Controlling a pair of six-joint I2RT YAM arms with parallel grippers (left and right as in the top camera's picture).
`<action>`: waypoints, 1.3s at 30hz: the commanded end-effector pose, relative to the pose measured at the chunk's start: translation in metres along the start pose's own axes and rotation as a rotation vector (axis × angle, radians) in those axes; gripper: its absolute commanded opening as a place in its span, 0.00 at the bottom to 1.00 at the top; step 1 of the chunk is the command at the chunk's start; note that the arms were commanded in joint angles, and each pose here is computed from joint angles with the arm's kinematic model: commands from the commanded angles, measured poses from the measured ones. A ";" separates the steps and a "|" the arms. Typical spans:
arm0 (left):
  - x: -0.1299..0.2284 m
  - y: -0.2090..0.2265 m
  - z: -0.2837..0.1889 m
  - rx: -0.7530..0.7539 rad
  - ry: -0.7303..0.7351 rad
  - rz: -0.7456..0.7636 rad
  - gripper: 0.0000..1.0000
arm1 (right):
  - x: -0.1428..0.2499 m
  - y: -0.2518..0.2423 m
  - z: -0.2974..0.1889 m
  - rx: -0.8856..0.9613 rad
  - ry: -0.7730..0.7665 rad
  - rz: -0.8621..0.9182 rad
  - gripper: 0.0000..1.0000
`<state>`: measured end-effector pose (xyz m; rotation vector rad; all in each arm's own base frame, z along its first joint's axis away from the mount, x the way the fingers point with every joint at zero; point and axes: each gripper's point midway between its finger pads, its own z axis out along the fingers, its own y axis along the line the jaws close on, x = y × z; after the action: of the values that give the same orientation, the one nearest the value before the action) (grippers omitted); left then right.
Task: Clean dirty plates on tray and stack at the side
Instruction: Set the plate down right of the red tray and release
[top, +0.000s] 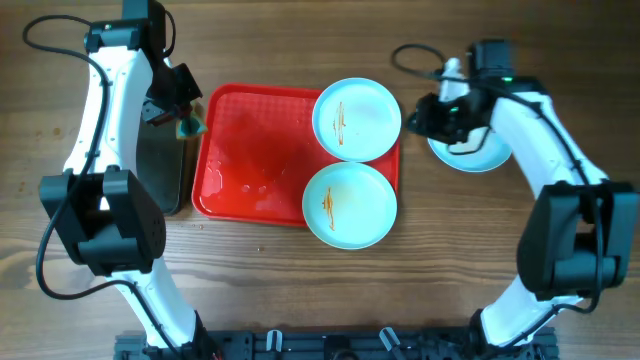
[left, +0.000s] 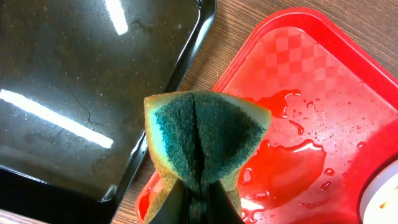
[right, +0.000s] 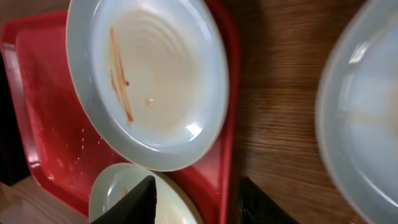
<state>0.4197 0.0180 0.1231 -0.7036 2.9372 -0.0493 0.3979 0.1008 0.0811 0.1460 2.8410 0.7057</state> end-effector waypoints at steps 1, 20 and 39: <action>-0.005 -0.004 -0.018 0.030 -0.045 0.014 0.04 | 0.015 -0.003 0.016 0.112 0.012 0.001 0.40; -0.007 -0.006 -0.018 0.035 -0.055 0.015 0.04 | 0.057 -0.025 0.058 0.127 0.063 -0.092 0.28; -0.009 -0.006 -0.018 0.038 -0.063 0.015 0.04 | 0.057 -0.022 0.061 0.100 0.052 -0.100 0.22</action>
<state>0.4238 0.0181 0.1237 -0.6996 2.9212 -0.0543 0.3631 0.1111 0.0109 0.0364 2.8993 0.5037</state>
